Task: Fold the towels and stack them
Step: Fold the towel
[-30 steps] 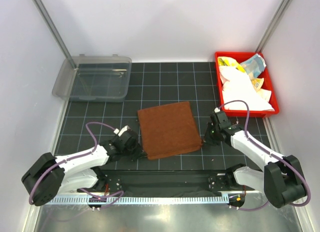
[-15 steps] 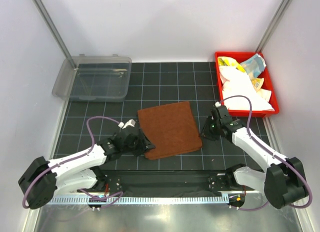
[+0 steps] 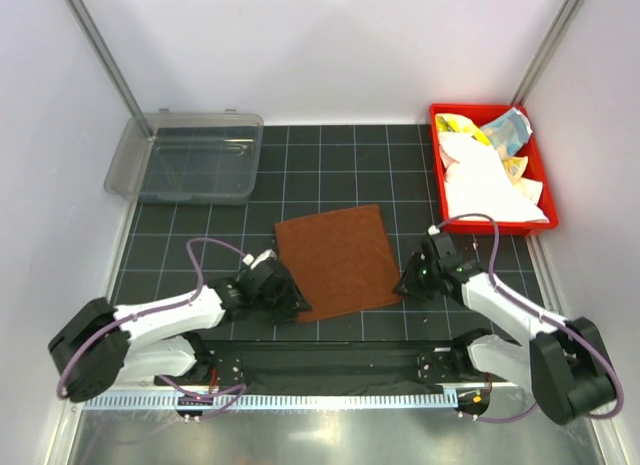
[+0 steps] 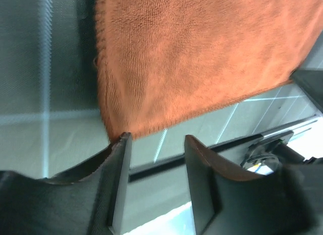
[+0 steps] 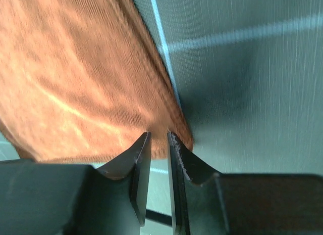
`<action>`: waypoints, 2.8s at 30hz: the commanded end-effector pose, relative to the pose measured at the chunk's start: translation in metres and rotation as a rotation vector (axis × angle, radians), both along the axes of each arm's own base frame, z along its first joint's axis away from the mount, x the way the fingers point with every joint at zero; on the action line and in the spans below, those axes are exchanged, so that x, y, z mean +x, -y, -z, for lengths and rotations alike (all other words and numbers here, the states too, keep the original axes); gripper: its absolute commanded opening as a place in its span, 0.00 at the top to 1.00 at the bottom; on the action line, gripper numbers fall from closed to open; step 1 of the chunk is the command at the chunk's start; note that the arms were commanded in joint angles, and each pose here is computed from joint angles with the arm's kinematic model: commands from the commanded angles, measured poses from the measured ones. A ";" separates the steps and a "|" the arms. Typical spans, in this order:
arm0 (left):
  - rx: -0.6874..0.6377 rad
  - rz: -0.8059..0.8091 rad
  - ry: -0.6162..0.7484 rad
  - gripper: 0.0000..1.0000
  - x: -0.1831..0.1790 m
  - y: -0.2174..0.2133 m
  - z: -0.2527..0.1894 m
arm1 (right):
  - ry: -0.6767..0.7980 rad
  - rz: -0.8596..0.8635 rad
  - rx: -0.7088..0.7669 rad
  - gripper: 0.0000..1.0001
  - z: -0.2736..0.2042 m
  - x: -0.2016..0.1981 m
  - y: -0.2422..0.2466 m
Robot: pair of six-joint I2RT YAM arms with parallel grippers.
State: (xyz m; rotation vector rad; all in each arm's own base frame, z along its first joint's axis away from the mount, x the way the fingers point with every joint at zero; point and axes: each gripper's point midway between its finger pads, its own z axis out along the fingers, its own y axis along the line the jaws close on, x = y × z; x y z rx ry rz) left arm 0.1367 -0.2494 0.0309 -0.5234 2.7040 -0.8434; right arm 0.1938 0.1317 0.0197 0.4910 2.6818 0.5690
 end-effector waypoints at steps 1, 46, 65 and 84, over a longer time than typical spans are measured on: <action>0.124 -0.048 0.064 0.48 0.011 -0.030 -0.032 | -0.005 0.064 0.030 0.73 0.000 -0.013 0.000; 0.250 0.454 0.363 0.46 0.270 -0.064 -0.030 | 0.278 -0.926 0.179 0.41 -0.035 0.250 -0.038; 0.307 0.579 0.255 0.49 0.251 -0.074 -0.013 | 0.282 -0.909 0.235 0.62 -0.023 0.254 -0.037; 0.295 0.590 0.301 1.00 0.268 -0.064 -0.019 | 0.347 -0.815 0.243 0.99 -0.025 0.273 -0.028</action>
